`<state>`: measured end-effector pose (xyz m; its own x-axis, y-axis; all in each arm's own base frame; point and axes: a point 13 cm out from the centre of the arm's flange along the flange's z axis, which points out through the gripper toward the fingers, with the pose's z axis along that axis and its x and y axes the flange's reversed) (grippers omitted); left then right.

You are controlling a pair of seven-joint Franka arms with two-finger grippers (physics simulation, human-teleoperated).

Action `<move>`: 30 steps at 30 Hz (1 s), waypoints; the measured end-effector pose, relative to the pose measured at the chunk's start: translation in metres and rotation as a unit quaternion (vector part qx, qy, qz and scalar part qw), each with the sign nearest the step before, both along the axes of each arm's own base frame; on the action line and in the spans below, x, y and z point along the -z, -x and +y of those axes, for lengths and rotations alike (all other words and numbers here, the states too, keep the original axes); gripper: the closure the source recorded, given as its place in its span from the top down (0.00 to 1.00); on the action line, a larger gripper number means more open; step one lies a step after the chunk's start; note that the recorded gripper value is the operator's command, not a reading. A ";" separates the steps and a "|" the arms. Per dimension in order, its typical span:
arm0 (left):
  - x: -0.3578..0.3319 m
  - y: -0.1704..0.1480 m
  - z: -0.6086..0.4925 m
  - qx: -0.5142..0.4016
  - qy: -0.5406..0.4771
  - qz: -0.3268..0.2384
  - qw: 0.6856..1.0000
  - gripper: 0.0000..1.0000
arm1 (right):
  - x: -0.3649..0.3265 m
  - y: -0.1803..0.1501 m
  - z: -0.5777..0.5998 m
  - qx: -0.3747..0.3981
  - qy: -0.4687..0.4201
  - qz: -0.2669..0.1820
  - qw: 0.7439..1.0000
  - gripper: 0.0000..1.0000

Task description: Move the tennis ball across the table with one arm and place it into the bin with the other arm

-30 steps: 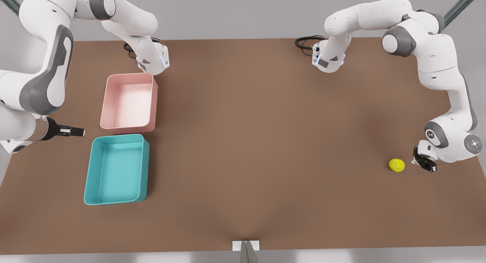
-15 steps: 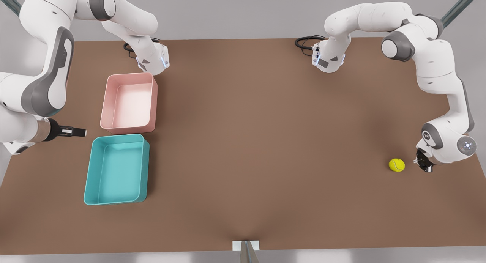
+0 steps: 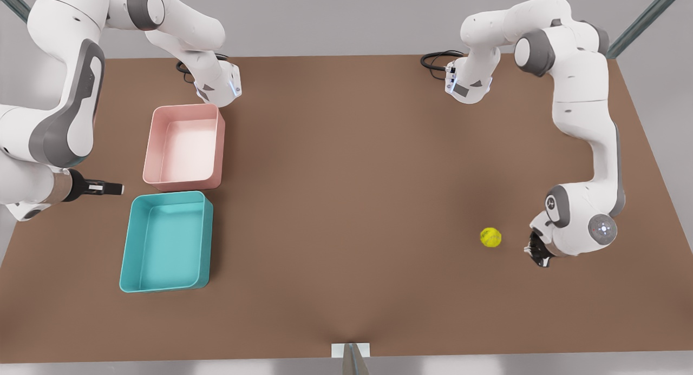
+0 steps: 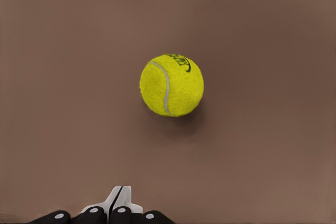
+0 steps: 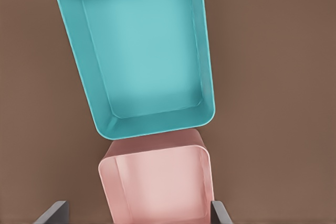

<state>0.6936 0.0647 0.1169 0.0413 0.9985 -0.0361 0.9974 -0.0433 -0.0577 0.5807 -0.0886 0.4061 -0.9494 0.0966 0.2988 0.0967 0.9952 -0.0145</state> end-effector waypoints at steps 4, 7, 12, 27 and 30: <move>-0.127 0.004 -0.053 -0.098 -0.010 -0.014 0.995 0.32 | 0.003 0.000 0.001 -0.001 0.000 0.002 1.000 1.00; -0.285 0.002 -0.100 -0.175 -0.016 -0.054 0.983 1.00 | 0.003 -0.001 0.001 -0.001 -0.001 0.002 1.000 1.00; -0.349 0.065 -0.141 -0.324 -0.023 0.012 0.946 1.00 | 0.003 0.000 0.000 0.000 -0.001 0.003 1.000 1.00; -0.317 0.116 -0.149 -0.573 -0.107 0.115 0.804 1.00 | 0.170 -0.104 0.192 -0.092 -0.040 -0.048 0.994 1.00; -0.316 0.117 -0.146 -0.601 -0.115 0.116 0.782 1.00 | 0.197 -0.115 0.267 -0.104 -0.046 -0.084 0.990 1.00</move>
